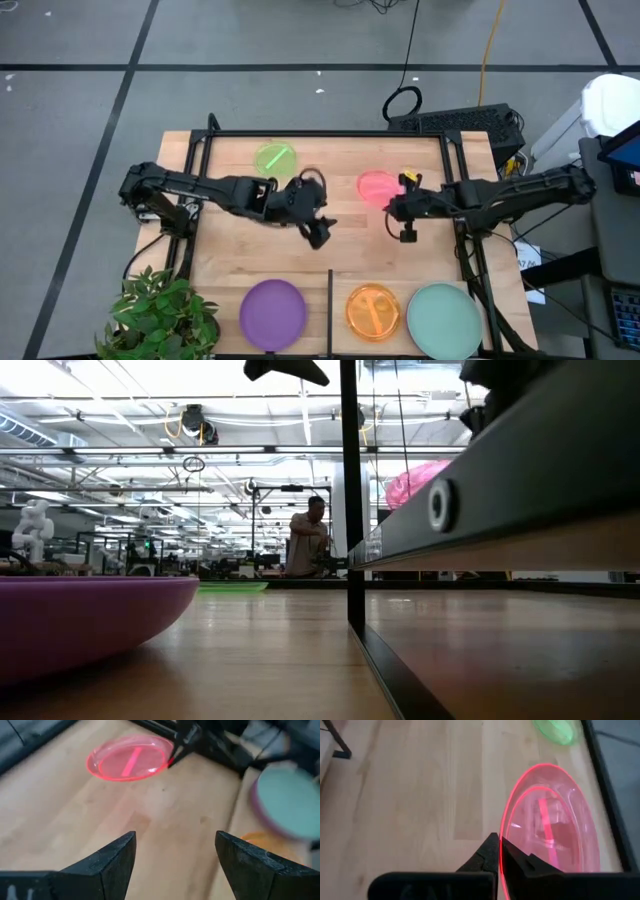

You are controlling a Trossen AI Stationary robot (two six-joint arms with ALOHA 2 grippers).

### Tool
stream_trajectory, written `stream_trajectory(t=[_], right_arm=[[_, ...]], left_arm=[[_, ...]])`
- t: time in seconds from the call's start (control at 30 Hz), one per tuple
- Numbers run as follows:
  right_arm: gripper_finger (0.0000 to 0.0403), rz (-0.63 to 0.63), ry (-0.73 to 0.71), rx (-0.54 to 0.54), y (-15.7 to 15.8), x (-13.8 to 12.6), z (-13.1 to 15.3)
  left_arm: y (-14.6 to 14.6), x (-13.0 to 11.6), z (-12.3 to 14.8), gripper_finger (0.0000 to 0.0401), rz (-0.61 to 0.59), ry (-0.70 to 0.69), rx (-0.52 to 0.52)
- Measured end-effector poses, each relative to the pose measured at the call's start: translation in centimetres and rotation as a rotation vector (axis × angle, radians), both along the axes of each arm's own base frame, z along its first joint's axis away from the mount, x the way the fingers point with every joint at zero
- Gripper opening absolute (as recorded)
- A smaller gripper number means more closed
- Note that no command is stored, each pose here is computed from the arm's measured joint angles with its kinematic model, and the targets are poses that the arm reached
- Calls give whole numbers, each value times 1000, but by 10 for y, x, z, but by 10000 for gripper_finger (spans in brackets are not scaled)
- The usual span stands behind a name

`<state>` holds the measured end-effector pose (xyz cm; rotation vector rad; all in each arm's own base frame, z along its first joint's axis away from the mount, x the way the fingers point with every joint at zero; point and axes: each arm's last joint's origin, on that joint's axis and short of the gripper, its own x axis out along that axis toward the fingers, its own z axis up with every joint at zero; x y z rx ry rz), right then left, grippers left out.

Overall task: Place and stack plates onto a shelf
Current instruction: Stack the red plate on top of the orange plate on the shelf

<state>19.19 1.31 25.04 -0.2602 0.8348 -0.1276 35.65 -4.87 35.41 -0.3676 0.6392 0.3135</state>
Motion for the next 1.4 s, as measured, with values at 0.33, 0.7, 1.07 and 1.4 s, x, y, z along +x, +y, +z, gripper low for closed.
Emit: stream_trajectory(t=[0.33, 0.7, 1.07, 1.4], right_arm=[[0, 100, -4, -46, 28, 1, -1], [0, 174, -3, -136, 41, 9, -6], [0, 231, -24, -356, 41, 17, -4], [0, 290, 28, -455, 39, 16, -5]], left_arm=[[60, 5, 10, 275, 219, -117, -441], [110, 0, -4, 275, 306, -20, -561], [121, 30, -44, 271, 194, 69, -709], [128, 41, -43, 207, 257, -46, -702]])
